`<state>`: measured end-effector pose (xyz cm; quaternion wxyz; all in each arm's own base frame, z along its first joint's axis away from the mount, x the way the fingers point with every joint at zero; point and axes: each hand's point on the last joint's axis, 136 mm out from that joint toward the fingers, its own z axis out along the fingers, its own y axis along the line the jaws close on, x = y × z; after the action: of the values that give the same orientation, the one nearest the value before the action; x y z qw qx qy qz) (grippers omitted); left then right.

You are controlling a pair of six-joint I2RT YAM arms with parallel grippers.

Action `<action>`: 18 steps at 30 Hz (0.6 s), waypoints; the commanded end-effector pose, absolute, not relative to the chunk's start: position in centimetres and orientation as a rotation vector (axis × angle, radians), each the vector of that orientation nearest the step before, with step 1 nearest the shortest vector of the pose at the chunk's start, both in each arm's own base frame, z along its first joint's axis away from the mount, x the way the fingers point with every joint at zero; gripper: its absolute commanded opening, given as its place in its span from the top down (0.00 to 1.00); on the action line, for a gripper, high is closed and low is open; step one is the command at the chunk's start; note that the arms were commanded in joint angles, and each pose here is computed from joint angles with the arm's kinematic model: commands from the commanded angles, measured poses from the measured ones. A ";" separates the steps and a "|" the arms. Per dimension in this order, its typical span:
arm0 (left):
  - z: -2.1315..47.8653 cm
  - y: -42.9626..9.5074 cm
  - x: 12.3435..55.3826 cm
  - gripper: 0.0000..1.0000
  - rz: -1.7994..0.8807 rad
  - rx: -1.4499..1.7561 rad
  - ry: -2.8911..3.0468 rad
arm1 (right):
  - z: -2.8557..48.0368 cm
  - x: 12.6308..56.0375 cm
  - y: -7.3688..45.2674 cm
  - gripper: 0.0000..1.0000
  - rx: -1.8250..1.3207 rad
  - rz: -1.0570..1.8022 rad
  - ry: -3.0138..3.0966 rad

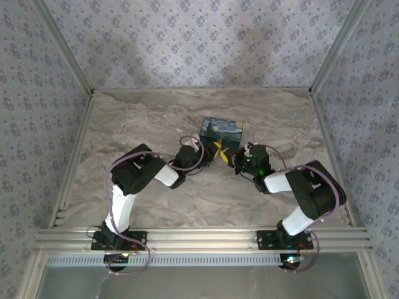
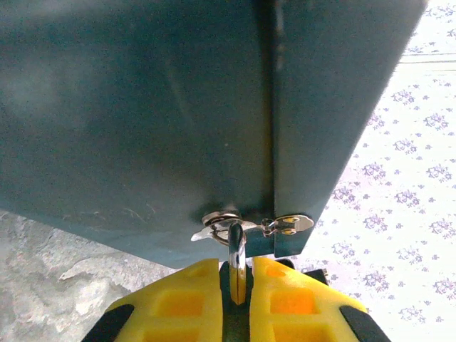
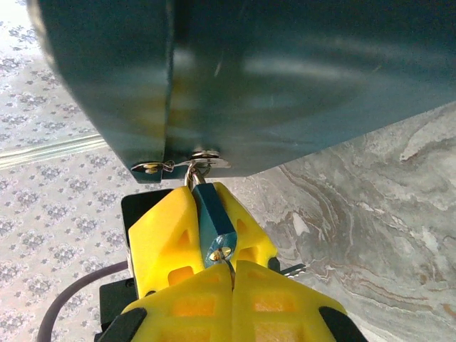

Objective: Unlock the padlock with the key

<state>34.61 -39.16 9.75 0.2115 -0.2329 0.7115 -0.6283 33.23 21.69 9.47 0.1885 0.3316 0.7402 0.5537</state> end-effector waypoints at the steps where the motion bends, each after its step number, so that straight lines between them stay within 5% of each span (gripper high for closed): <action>1: 12.5 -42.6 28.8 1.00 -1.962 -0.399 2.036 | 13.4 36.3 21.0 1.00 0.872 1.566 1.930; 18: 12.3 -41.3 30.4 1.00 -1.905 -0.451 2.000 | 11.9 33.5 20.1 0.90 0.808 1.485 2.043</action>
<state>33.63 -39.18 10.07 0.2028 -0.2237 0.7079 -0.6385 32.10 21.60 9.82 0.1823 0.3023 0.7619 0.5430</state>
